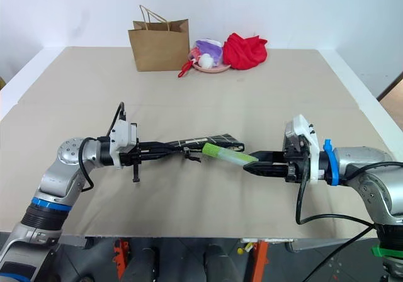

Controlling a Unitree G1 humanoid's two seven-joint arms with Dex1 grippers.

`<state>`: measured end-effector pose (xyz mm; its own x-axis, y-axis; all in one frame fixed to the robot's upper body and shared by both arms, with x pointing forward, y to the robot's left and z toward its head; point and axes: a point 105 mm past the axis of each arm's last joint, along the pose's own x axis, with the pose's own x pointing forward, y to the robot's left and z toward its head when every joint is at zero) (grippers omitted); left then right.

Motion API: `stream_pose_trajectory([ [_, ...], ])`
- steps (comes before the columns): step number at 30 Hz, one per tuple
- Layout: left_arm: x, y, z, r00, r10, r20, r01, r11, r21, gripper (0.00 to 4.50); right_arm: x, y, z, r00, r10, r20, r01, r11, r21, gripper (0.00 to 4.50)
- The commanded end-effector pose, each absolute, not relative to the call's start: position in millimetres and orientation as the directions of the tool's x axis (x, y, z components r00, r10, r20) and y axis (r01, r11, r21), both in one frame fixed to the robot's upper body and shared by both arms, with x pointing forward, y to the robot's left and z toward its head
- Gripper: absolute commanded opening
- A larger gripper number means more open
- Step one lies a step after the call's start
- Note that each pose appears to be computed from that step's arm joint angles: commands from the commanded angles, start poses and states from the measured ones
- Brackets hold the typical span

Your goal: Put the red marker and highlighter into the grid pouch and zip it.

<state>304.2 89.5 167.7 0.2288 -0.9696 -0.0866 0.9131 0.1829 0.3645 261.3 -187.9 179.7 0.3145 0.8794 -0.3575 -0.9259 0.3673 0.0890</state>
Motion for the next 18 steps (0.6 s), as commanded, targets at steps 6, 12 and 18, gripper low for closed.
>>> stream_pose_trajectory([
  [6,298,84,175,0.211,-0.976,-0.063,0.901,0.169,0.401,0.0,262,-194,187,0.333,0.865,-0.376,-0.917,0.389,0.083,1.02],
  [12,294,79,173,0.194,-0.98,-0.055,0.905,0.157,0.395,0.0,270,-190,186,0.329,0.851,-0.41,-0.915,0.395,0.086,1.02],
  [18,292,75,172,0.181,-0.982,-0.047,0.908,0.149,0.391,0.0,284,-180,193,0.345,0.839,-0.422,-0.907,0.413,0.08,1.02],
])
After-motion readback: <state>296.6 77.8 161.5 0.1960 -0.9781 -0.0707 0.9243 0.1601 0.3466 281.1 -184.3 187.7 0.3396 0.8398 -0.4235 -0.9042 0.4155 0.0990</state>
